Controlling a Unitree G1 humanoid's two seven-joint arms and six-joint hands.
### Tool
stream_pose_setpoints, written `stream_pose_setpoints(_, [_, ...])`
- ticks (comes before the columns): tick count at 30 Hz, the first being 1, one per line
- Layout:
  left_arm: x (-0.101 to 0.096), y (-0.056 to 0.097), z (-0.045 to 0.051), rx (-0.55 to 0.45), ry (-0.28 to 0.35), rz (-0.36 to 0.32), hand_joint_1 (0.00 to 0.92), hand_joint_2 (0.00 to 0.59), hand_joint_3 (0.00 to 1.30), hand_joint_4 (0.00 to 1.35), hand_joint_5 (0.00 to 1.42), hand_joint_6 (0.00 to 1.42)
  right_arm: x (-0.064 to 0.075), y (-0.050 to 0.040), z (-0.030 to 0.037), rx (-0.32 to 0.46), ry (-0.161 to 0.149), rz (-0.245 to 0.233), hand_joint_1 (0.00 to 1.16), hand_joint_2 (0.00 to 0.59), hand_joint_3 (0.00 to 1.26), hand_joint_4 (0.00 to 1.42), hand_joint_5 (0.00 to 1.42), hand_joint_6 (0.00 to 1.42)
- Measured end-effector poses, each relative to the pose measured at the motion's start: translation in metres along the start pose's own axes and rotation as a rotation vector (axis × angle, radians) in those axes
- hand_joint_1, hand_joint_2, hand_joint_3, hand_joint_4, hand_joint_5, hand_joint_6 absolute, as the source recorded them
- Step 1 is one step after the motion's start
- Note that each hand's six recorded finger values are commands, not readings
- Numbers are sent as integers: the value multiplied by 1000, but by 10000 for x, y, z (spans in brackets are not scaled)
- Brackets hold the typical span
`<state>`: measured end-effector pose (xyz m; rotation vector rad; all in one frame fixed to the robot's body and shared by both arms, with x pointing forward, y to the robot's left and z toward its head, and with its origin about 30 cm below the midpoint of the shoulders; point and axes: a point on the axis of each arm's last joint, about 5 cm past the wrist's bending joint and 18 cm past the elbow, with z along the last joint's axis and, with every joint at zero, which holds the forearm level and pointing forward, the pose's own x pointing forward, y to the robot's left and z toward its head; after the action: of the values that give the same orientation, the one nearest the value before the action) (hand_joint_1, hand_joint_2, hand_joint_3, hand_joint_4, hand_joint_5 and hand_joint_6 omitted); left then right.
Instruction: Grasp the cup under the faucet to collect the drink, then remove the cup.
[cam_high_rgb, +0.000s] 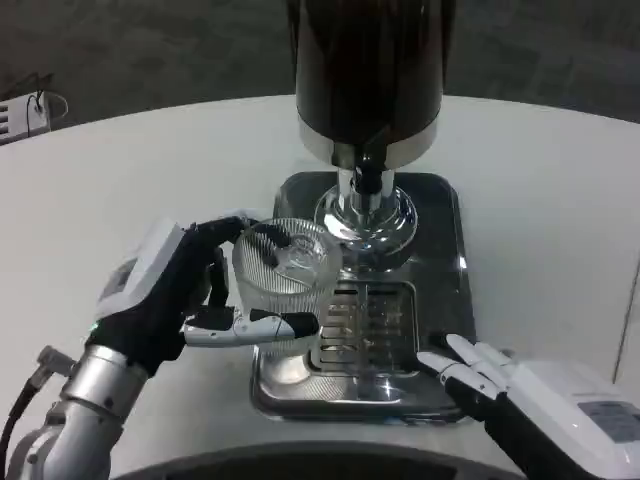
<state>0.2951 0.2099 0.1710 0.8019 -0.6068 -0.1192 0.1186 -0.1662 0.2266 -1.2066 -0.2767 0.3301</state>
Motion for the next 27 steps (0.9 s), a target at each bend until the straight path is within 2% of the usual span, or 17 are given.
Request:
stream_pose_setpoints(6, [89,-39,-2,8,17,-14,635,0,938,1050,1225,1405,-19,-9,12,3,-9,-5,517,478,134,0,26,31])
stream_pose_setpoints(16, [210,-116,37,37,6,-53,629,0,933,1039,1204,1389,-34,-8,11,8,-7,-4,517,478,134,0,26,31])
stream_pose_setpoints(27, [323,-203,92,33,2,-65,621,0,925,1027,1177,1370,-49,-15,-7,14,-1,-4,517,478,134,0,26,31])
